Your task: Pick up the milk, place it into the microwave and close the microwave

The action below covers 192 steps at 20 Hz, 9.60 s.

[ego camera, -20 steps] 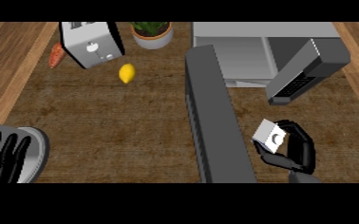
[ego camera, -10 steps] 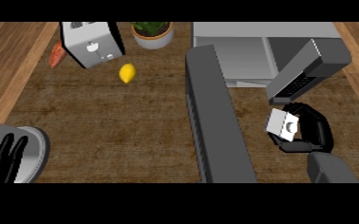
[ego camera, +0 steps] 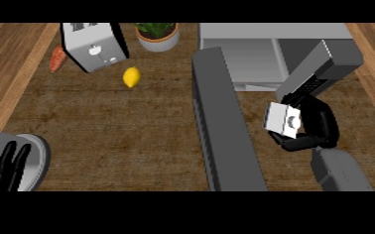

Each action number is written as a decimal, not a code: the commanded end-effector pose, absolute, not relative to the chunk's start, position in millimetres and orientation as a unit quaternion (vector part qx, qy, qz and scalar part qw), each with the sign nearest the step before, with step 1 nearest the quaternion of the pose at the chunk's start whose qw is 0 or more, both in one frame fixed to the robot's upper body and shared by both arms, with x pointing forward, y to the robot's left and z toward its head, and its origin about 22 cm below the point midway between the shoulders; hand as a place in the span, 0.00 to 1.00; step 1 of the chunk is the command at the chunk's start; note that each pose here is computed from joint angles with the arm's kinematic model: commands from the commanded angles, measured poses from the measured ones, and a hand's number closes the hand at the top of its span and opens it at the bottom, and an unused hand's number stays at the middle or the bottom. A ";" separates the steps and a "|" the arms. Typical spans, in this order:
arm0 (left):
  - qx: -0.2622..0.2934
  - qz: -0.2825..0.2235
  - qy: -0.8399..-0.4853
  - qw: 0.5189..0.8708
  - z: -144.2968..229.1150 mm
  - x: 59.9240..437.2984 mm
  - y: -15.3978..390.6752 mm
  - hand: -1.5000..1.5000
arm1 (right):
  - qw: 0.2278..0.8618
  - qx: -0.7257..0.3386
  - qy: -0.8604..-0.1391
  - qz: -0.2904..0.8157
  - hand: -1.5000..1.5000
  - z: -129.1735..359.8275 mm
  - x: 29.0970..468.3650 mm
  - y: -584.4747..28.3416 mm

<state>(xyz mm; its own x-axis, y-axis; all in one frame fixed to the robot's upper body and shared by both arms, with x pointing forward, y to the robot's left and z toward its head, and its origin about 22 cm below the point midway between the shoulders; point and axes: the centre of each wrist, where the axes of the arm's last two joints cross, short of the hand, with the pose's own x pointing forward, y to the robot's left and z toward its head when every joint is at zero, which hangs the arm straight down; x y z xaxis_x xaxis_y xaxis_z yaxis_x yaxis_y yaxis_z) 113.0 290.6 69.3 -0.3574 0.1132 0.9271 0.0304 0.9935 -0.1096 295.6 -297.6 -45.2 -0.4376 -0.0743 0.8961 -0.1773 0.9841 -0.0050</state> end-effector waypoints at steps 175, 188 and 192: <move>-0.129 -0.212 -0.756 0.606 13.9 285.1 -3.5 1.00 | 0.486 0.214 -0.830 0.169 0.00 66.7 269.4 -353.3; -0.109 -0.083 -0.774 0.618 44.8 334.3 4.8 1.00 | 0.476 0.255 -0.824 0.170 0.00 88.9 274.9 -353.2; -0.110 -0.069 -0.780 0.612 57.1 347.6 3.8 1.00 | 0.462 0.258 -0.831 0.172 0.00 99.5 278.6 -351.8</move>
